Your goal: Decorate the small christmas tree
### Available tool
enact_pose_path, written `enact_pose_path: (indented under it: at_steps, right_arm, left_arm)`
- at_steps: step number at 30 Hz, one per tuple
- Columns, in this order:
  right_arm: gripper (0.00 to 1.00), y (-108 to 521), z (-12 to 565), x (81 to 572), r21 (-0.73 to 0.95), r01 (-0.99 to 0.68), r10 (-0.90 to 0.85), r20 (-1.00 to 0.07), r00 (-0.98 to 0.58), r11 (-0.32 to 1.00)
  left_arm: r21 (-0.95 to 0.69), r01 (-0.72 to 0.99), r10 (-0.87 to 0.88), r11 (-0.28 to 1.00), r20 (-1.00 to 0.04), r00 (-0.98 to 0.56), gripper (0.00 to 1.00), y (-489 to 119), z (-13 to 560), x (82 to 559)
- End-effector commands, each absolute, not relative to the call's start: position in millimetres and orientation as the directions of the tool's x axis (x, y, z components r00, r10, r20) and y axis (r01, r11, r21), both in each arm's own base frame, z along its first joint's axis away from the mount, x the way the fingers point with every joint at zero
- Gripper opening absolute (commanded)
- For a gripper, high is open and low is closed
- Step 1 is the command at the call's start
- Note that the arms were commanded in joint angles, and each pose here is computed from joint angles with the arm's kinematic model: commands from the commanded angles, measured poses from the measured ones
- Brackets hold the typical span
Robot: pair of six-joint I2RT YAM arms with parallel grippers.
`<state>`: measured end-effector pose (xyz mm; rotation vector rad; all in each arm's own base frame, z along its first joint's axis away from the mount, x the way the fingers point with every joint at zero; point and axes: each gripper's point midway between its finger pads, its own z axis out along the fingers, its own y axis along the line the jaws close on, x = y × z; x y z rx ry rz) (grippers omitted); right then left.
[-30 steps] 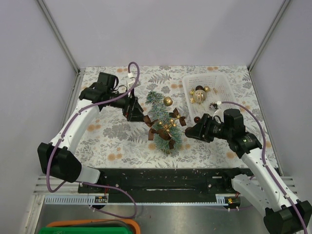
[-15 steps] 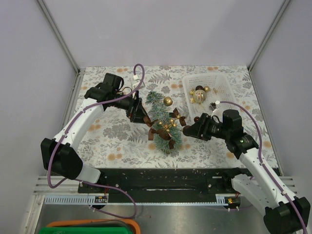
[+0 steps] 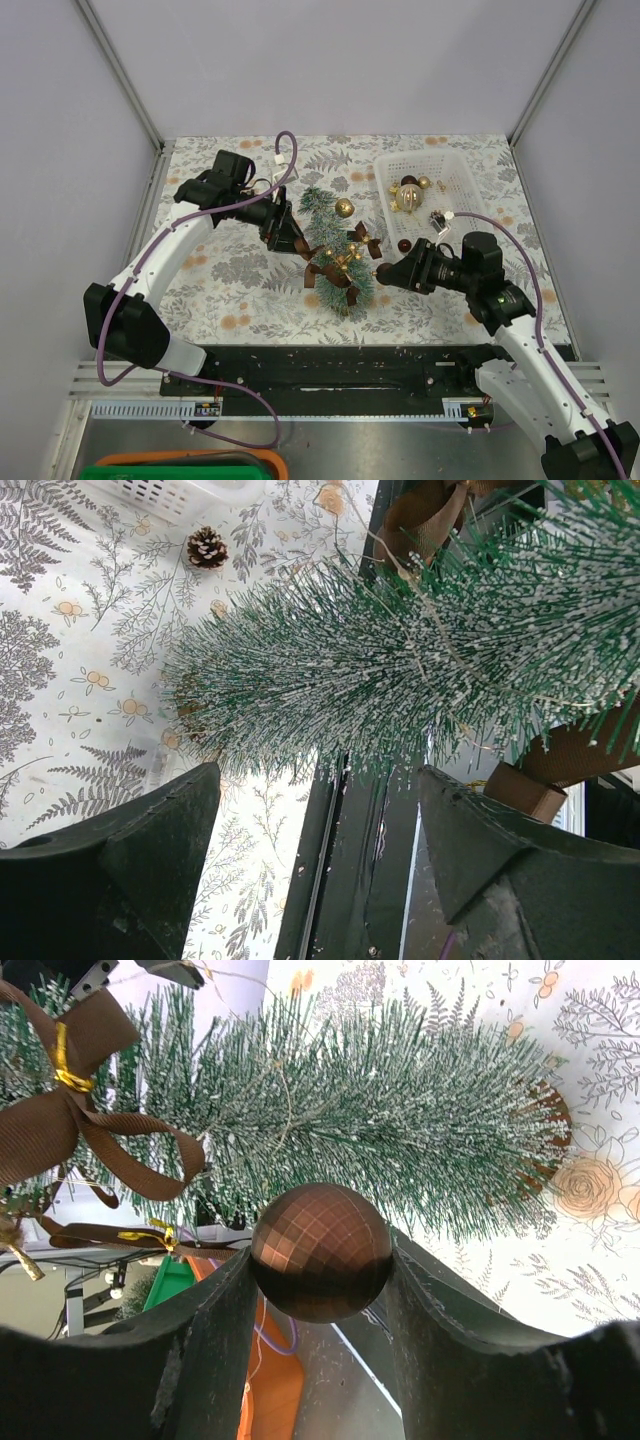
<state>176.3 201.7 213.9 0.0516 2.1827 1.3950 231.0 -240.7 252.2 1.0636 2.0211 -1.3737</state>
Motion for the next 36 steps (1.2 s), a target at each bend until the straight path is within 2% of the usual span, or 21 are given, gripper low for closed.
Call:
enact_pose_path:
  at_steps: [1, 12, 21, 25, 28, 32, 36]
  right_arm:
    - [0.31, 202.7, 212.6, 167.4, 0.847, -0.270, 0.281, -0.426, -0.860, 0.457]
    - [0.30, 206.2, 213.5, 173.2, 0.819, -0.282, 0.270, -0.456, -0.848, 0.499]
    - [0.29, 201.5, 209.7, 177.0, 0.747, -0.299, 0.226, -0.511, -0.829, 0.594]
    - [0.29, 193.9, 211.3, 176.8, 0.707, -0.304, 0.204, -0.536, -0.819, 0.639]
    - [0.30, 190.0, 212.5, 176.0, 0.693, -0.299, 0.202, -0.543, -0.815, 0.656]
    - [0.31, 188.8, 211.1, 175.4, 0.689, -0.295, 0.199, -0.541, -0.817, 0.662]
    - [0.31, 187.3, 208.6, 176.5, 0.679, -0.291, 0.193, -0.542, -0.818, 0.675]
  left_arm:
    - [-0.521, 0.844, 0.309, 0.123, -0.788, -0.532, 0.84, -248.4, 273.0, 229.0]
    - [-0.522, 0.845, 0.306, 0.118, -0.791, -0.531, 0.84, -253.6, 272.8, 230.5]
    - [-0.525, 0.843, 0.307, 0.114, -0.789, -0.533, 0.75, -254.9, 271.7, 231.8]
    - [-0.527, 0.842, 0.309, 0.115, -0.787, -0.534, 0.66, -255.0, 269.0, 232.2]
    - [-0.531, 0.840, 0.308, 0.111, -0.785, -0.537, 0.56, -255.1, 269.9, 231.3]
    - [-0.528, 0.843, 0.305, 0.104, -0.790, -0.533, 0.31, -255.7, 272.6, 231.5]
    - [-0.525, 0.845, 0.304, 0.104, -0.792, -0.529, 0.17, -255.5, 273.5, 230.9]
